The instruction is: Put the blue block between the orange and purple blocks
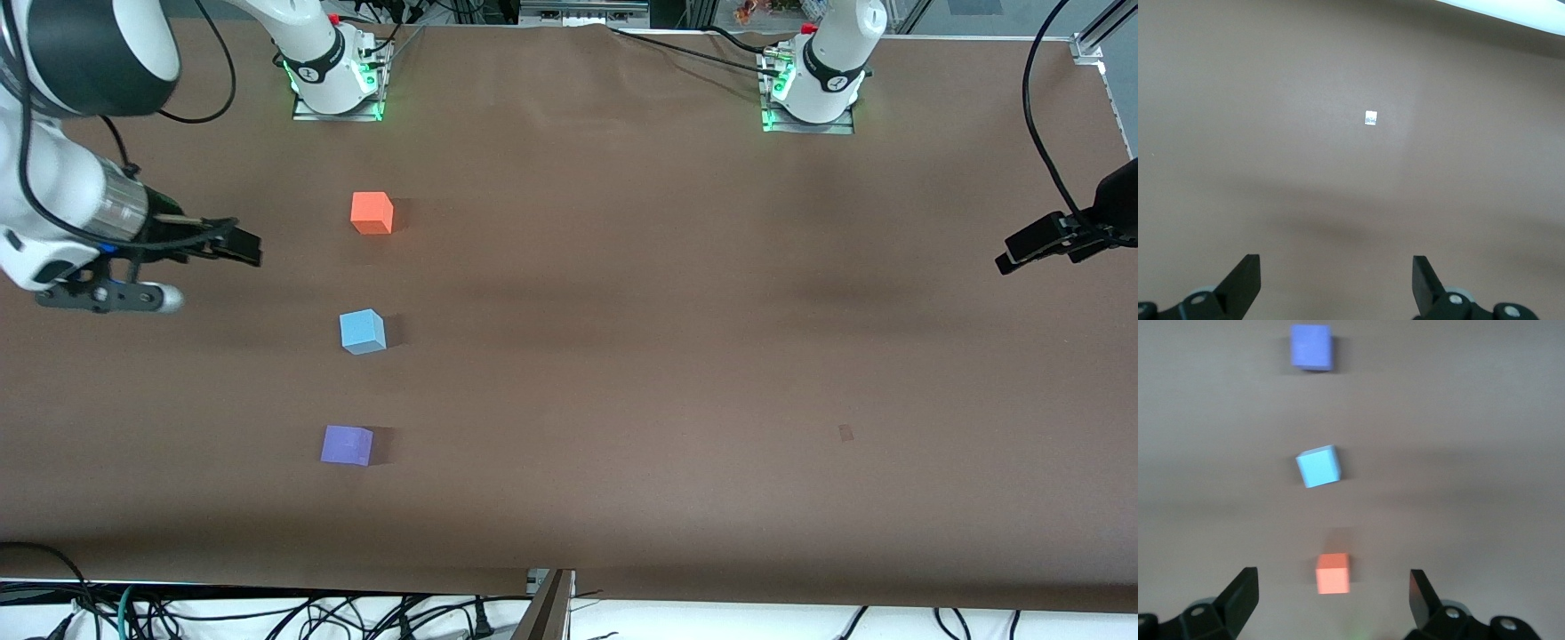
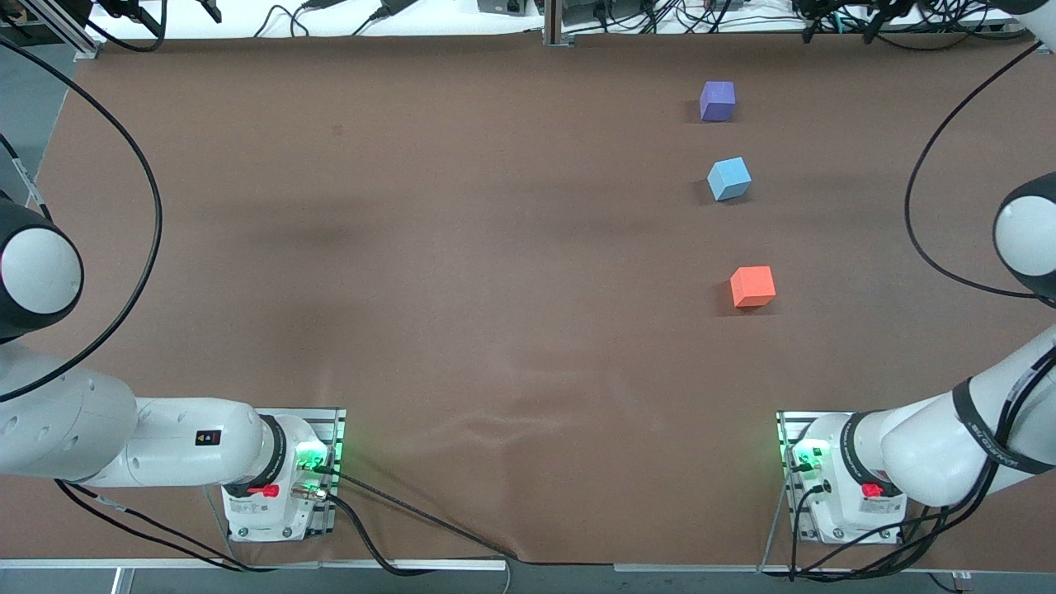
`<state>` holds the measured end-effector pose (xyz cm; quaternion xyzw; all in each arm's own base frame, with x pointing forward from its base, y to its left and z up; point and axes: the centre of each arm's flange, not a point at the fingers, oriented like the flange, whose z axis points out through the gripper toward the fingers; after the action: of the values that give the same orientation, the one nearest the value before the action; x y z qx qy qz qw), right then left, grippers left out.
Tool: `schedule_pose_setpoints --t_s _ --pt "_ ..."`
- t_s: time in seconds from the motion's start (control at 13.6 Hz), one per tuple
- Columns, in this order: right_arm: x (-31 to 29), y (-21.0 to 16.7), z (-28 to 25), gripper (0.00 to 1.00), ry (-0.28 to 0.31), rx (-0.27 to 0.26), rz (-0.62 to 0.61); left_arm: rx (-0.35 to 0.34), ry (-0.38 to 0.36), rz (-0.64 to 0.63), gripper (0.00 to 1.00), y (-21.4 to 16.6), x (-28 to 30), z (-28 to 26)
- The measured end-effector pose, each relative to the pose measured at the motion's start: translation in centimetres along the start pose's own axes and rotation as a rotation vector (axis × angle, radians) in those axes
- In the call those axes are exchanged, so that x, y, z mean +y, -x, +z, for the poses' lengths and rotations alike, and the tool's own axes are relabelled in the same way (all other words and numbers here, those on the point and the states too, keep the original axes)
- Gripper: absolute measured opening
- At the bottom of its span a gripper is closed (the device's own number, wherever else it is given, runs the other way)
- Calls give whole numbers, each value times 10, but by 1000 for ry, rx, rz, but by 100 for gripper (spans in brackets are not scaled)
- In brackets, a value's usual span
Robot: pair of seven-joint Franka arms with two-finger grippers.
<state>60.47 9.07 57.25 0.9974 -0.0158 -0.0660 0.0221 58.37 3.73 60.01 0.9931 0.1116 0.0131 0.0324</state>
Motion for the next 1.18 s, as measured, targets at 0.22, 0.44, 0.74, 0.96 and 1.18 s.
schedule_pose_setpoints --t_s 0.22,0.44,0.74,0.96,1.18 --pt "18 17 -32 100 10 58 9 0 0 0 100 0 0 0" --pt "49 43 -59 100 -7 94 -9 0 0 1 100 0 0 0" --pt "59 53 -45 100 -8 52 -37 8 3 29 100 2 16 -3" --pt "52 52 -41 100 -7 44 -52 30 8 53 100 4 30 -14" --pt "46 53 -41 100 -6 44 -64 23 6 48 100 2 28 -11"
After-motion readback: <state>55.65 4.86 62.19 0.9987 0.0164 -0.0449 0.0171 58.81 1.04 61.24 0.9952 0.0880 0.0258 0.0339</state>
